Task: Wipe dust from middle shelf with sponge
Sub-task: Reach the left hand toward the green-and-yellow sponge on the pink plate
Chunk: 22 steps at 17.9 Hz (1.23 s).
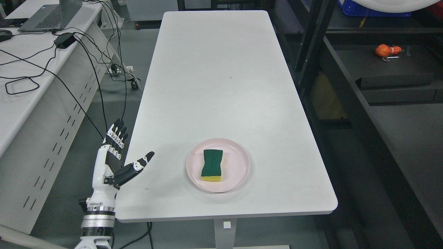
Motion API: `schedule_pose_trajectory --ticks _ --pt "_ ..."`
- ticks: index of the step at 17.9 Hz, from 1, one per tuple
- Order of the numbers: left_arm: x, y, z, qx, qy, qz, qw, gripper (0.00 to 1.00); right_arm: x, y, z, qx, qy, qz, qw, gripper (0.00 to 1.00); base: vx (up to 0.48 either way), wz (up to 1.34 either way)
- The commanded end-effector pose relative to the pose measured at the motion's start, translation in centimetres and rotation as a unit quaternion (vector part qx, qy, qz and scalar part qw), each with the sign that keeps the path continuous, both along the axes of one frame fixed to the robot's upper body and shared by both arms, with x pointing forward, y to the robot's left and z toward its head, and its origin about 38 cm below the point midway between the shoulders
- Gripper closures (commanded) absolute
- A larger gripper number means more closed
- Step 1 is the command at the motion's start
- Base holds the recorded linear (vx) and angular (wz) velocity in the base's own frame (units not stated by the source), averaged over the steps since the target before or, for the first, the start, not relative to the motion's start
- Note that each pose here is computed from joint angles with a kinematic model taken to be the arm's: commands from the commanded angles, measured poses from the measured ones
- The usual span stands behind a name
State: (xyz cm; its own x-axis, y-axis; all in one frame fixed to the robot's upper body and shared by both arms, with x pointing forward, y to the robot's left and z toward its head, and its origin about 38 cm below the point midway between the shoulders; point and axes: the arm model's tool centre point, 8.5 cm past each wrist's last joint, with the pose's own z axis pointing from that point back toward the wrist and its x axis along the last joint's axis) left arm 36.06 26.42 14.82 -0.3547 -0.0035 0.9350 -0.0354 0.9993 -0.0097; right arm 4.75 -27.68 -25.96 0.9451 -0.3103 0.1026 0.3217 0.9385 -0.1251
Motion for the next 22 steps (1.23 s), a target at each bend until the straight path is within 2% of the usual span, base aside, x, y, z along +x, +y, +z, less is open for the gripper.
schedule_pose_trajectory --ticks 1,4,6,9,11,13,15,17,19,20,22 --pt "0.5 0.3 0.8 -0.003 -0.006 0.006 1.0 0.01 -0.1 -1.0 0.1 -0.001 0.027 -0.003 1.0 0.0 0.0 0.0" --pt "0.6 0.8 1.0 0.002 -0.003 0.007 1.0 0.01 -0.2 -1.1 0.1 -0.002 0.027 -0.003 1.0 0.0 0.0 0.0" --pt "0.9 1.2 1.7 0.023 -0.016 -0.03 0.999 0.01 -0.1 -1.0 0.1 -0.001 0.027 -0.003 1.0 0.0 0.0 0.0" --pt "2.3 3.1 5.1 0.11 -0.059 -0.09 0.988 0.01 -0.1 -1.0 0.1 -0.001 0.027 -0.003 1.0 0.0 0.0 0.0" --pt "3.2 4.7 6.5 0.222 -0.073 -0.092 0.968 0.01 -0.1 -1.0 0.1 -0.001 0.027 -0.003 1.0 0.0 0.0 0.0" --pt "4.0 5.9 6.4 0.34 -0.063 -0.076 0.935 0.01 -0.2 -1.1 0.1 -0.002 0.027 -0.003 1.0 0.0 0.0 0.0" --pt "4.2 6.8 6.8 0.465 -0.071 -0.07 0.88 0.02 -0.2 -1.1 0.1 -0.002 0.027 -0.003 1.0 0.0 0.0 0.0" --pt "5.2 8.2 7.0 0.627 -0.067 -0.091 0.77 0.02 -0.2 -1.1 0.1 -0.002 0.027 -0.003 1.0 0.0 0.0 0.0" --pt "6.2 7.9 7.6 0.717 -0.055 -0.125 0.683 0.02 -0.1 -1.0 0.1 -0.001 0.027 -0.003 1.0 0.0 0.0 0.0" --pt "6.8 7.2 8.7 0.717 -0.067 -0.122 0.683 0.02 -0.1 -1.0 0.1 -0.001 0.027 -0.003 1.0 0.0 0.0 0.0" --pt "7.8 5.1 9.8 0.691 -0.092 -0.111 0.708 0.02 -0.1 -1.0 0.1 -0.001 0.027 -0.003 1.0 0.0 0.0 0.0"
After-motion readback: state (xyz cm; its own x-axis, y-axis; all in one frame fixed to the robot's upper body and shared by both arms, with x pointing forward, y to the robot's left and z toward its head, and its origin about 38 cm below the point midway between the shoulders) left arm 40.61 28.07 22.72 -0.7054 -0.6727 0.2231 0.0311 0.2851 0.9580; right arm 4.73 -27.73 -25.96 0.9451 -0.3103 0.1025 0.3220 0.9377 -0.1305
